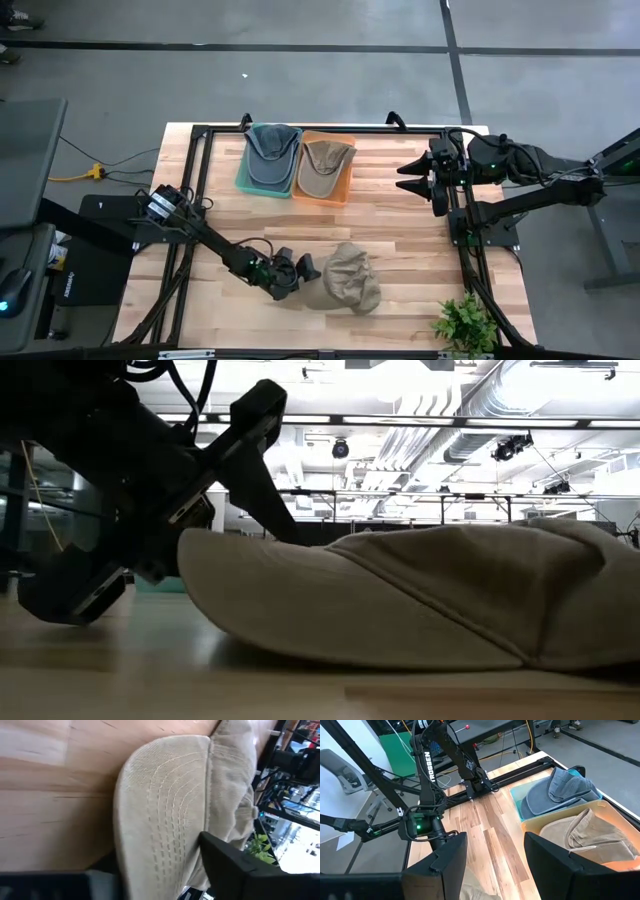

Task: Pick & Place hat
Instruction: Put the brown cap into the orange bin

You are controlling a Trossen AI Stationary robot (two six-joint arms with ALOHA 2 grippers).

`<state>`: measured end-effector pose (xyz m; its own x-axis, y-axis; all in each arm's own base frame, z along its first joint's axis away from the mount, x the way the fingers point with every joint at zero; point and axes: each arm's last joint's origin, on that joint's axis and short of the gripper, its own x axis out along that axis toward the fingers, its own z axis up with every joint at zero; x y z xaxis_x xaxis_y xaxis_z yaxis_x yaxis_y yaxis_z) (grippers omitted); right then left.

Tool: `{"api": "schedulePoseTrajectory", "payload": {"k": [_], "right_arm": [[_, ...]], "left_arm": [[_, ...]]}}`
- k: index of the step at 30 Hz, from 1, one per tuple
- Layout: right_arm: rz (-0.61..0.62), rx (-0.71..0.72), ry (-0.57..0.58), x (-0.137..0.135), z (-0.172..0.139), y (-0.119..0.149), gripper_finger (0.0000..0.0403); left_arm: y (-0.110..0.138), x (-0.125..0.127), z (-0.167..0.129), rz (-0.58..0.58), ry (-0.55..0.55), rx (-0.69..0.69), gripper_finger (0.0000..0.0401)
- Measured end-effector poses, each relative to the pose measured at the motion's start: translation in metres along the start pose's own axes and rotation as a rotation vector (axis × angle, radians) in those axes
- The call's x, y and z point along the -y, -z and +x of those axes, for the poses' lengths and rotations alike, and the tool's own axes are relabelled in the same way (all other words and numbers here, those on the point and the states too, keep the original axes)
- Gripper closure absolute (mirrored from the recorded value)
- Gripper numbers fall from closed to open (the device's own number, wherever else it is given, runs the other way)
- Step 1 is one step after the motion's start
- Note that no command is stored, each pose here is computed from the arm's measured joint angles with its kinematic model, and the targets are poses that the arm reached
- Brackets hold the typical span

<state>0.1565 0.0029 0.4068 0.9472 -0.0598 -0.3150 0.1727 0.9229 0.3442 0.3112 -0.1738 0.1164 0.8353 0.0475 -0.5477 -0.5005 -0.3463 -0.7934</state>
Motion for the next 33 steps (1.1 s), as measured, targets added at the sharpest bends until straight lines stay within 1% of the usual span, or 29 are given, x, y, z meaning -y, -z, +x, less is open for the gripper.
{"api": "schedulePoseTrajectory", "payload": {"k": [5, 9, 10, 14, 18, 23, 29, 31, 33], "right_arm": [[0.000, 0.000, 0.000, 0.000, 0.000, 0.000, 0.0210], [0.000, 0.000, 0.000, 0.000, 0.000, 0.000, 0.0210], [0.000, 0.000, 0.000, 0.000, 0.000, 0.000, 0.0210], [0.000, 0.000, 0.000, 0.000, 0.000, 0.000, 0.0210], [0.000, 0.000, 0.000, 0.000, 0.000, 0.000, 0.0210], [0.000, 0.000, 0.000, 0.000, 0.000, 0.000, 0.0210], [0.008, 0.000, 0.000, 0.000, 0.000, 0.000, 0.0210], [0.011, 0.000, 0.000, 0.000, 0.000, 0.000, 0.0210], [0.017, 0.000, -0.002, 0.000, 0.000, 0.000, 0.0210]], "left_arm": [[0.000, 0.000, 0.000, -0.014, 0.006, -0.004, 0.0306], [0.001, 0.001, 0.000, -0.012, 0.011, -0.009, 0.0382], [0.001, 0.001, 0.000, -0.009, 0.011, -0.009, 0.0390], [0.001, 0.002, 0.000, 0.009, 0.013, -0.015, 0.0397], [0.003, 0.004, 0.000, 0.017, 0.040, -0.024, 0.0399], [0.008, 0.010, 0.000, 0.091, 0.064, -0.031, 0.0401], [0.022, 0.030, 0.003, 0.179, 0.104, -0.059, 0.0400], [0.025, 0.039, 0.004, 0.208, 0.123, -0.069, 0.0400], [0.026, 0.051, -0.001, 0.259, 0.137, -0.067, 0.0400]]}}
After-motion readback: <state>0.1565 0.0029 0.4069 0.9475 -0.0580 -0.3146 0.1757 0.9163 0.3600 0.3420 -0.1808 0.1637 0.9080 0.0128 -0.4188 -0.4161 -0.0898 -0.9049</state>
